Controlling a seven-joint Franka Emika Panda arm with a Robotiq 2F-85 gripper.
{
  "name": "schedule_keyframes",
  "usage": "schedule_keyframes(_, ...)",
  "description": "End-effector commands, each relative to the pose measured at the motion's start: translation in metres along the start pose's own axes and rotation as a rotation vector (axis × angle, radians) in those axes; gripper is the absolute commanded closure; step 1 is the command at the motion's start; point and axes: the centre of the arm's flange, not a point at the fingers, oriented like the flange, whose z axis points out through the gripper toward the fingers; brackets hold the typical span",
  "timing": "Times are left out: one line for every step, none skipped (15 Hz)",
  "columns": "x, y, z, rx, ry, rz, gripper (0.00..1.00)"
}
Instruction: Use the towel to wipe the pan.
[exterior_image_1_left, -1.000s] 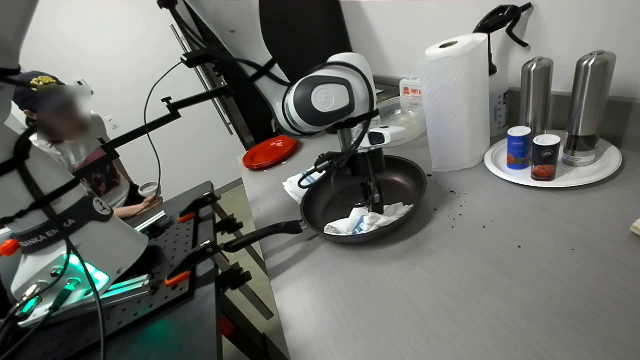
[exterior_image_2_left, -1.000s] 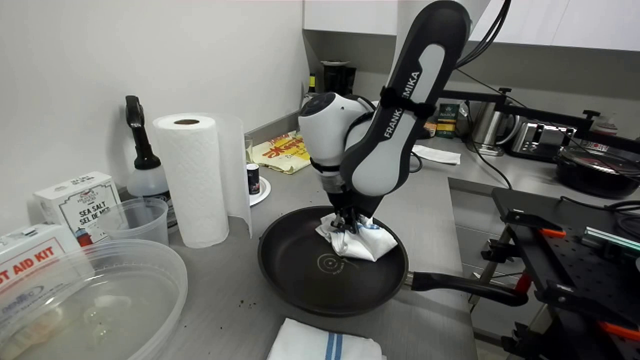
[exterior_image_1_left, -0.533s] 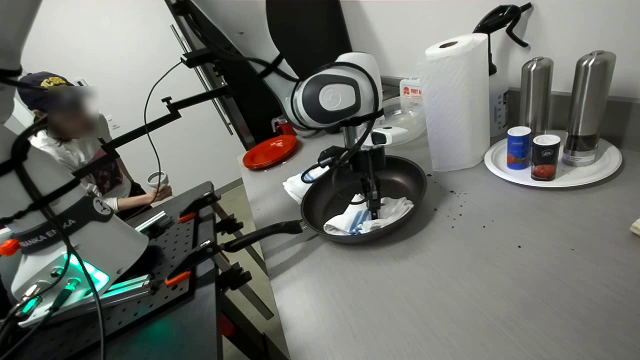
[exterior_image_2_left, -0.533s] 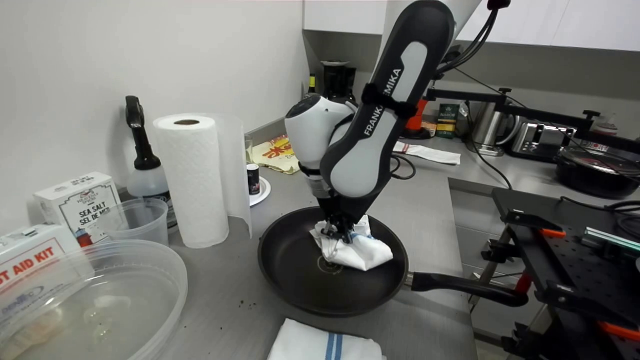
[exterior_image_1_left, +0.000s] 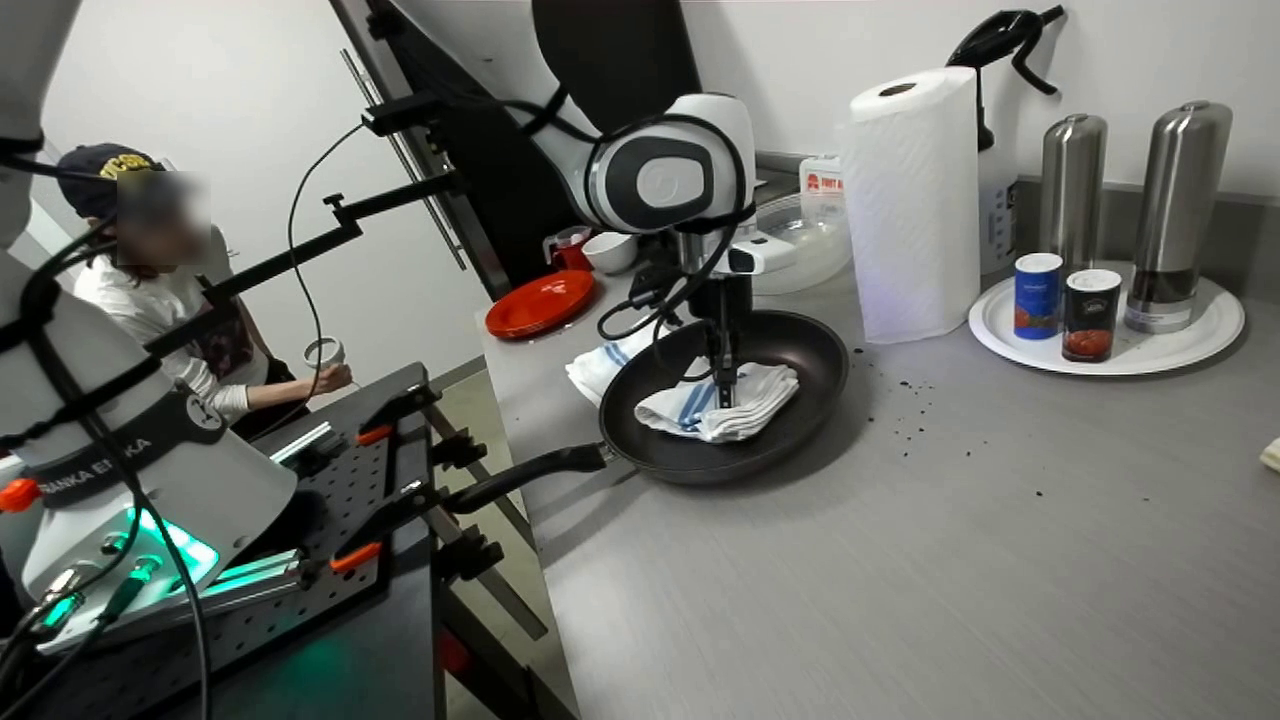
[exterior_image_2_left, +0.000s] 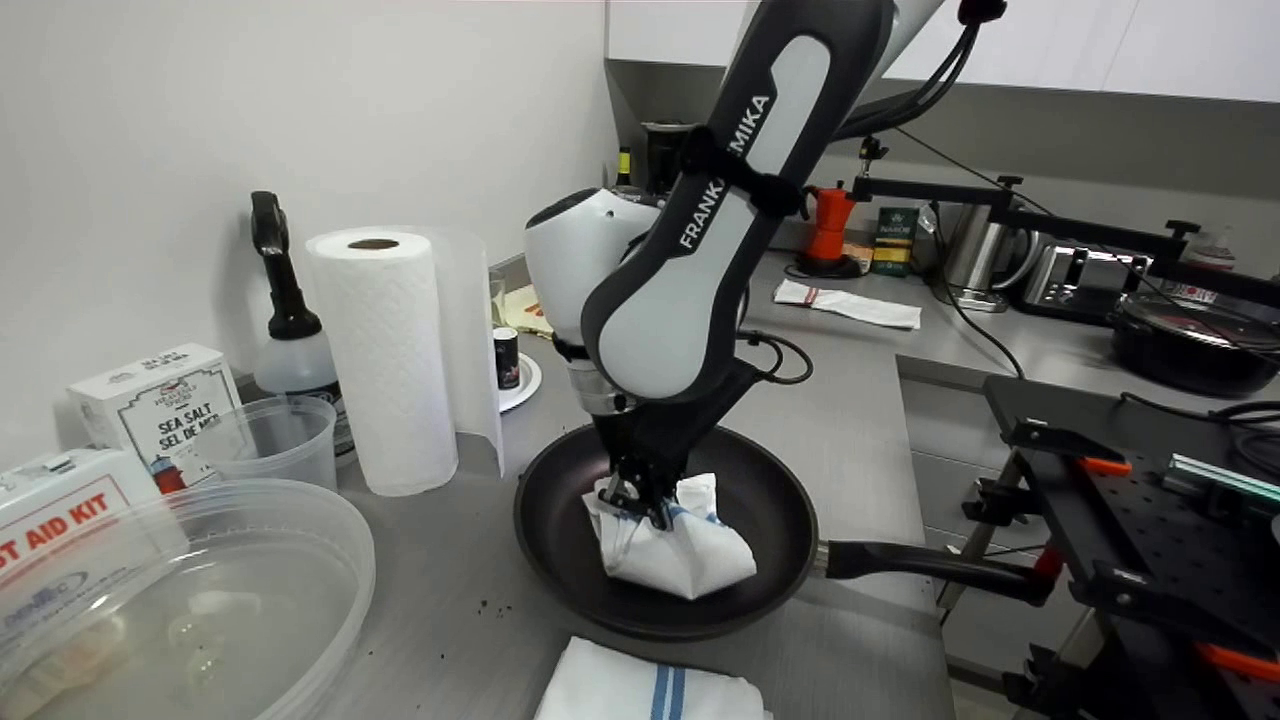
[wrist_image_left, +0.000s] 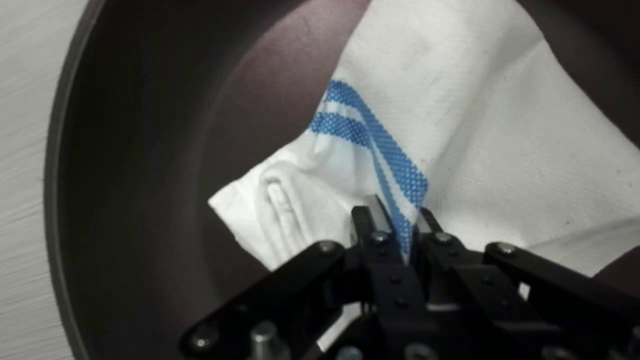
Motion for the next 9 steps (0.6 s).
schedule_keyframes(-0.002, -0.024, 0.016, 0.052, -0.043, 0.025, 0.98)
schedule_keyframes(-0.003, -0.027, 0.016, 0.064, -0.049, 0.03, 0.98)
schedule_keyframes(-0.004, -0.032, 0.014, 0.079, -0.056, 0.034, 0.98)
schedule_keyframes(-0.005, -0.036, 0.012, 0.093, -0.061, 0.037, 0.98)
schedule_keyframes(-0.007, -0.041, 0.01, 0.109, -0.066, 0.039, 0.98)
schedule_keyframes(-0.009, -0.047, 0.008, 0.125, -0.071, 0.04, 0.98)
schedule_keyframes(-0.012, -0.054, 0.006, 0.14, -0.075, 0.041, 0.98)
schedule_keyframes(-0.014, -0.059, 0.003, 0.159, -0.082, 0.041, 0.98)
schedule_keyframes(-0.014, -0.06, -0.001, 0.178, -0.088, 0.042, 0.98)
